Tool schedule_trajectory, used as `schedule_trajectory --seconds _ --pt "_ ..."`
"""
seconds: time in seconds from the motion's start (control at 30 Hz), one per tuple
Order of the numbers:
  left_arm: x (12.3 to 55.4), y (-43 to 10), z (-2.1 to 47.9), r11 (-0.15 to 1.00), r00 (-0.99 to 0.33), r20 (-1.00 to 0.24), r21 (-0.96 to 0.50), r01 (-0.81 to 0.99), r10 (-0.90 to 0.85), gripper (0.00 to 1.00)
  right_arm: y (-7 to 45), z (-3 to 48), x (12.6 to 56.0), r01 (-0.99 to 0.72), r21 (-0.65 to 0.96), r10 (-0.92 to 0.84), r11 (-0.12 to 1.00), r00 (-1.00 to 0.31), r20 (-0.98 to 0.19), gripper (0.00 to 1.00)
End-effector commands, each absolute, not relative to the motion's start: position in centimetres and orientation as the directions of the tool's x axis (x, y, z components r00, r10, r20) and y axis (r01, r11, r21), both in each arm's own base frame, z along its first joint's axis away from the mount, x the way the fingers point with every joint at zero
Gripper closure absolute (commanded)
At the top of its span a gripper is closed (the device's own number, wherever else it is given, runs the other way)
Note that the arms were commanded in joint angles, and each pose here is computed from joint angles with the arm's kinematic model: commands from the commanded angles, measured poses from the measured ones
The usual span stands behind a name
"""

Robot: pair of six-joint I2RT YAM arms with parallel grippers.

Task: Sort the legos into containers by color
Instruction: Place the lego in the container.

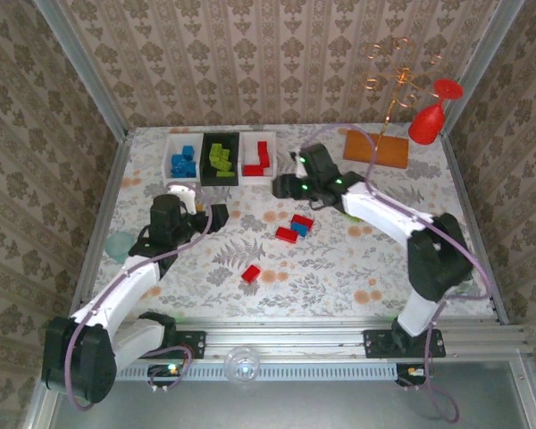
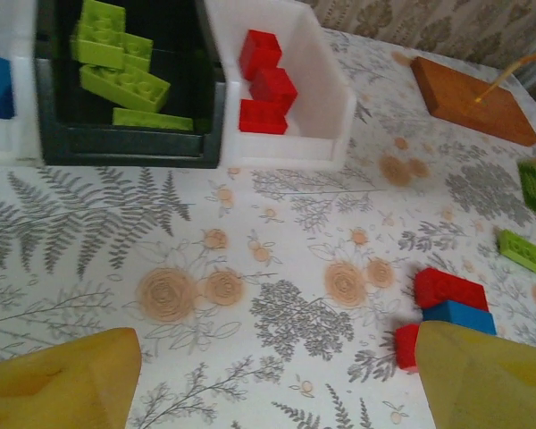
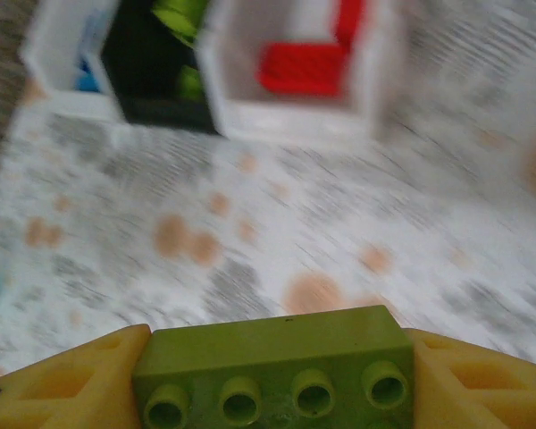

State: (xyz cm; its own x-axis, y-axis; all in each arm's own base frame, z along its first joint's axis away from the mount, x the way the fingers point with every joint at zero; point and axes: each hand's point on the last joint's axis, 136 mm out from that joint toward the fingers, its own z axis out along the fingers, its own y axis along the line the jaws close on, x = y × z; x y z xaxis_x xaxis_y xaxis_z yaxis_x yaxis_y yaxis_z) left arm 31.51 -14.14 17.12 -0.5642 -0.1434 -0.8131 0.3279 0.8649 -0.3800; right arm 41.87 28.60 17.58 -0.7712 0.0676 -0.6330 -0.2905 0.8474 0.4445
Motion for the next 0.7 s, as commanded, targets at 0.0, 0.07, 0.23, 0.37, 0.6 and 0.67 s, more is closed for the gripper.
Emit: schedule_trajectory --seconds 0.0,0.07,0.23,0.37,0.6,0.67 --pt "31.3 -12.9 17.3 0.880 -0.556 -0.812 -0.385 0.279 -0.179 0.18 33.7 19.3 45.0 -0.363 0.515 0.109 0.776 -0.728 -0.677 0.40" --pt "31.3 -12.5 17.6 0.885 -0.544 -0.819 -0.377 0.273 -0.182 0.18 36.0 19.9 46.9 -0.386 0.539 0.133 0.748 -0.709 -0.693 0.41" --pt "31.2 -12.2 17.6 0.888 -0.541 -0.821 -0.372 0.269 -0.181 0.18 40.3 19.9 51.4 -0.414 0.567 0.173 0.712 -0.679 -0.713 0.41" --pt "31.2 -12.4 17.6 0.883 -0.545 -0.819 -0.379 0.275 -0.182 0.18 43.1 19.5 54.2 -0.444 0.554 0.164 0.705 -0.657 -0.736 0.40" --pt "30.9 -12.2 17.9 0.883 -0.536 -0.824 -0.377 0.279 -0.182 0.18 45.3 17.3 58.0 -0.483 0.512 0.157 0.710 -0.600 -0.785 0.33" --pt "30.9 -12.2 18.0 0.883 -0.533 -0.826 -0.377 0.279 -0.184 0.18 45.3 16.9 58.8 -0.483 0.504 0.166 0.716 -0.584 -0.795 0.30"
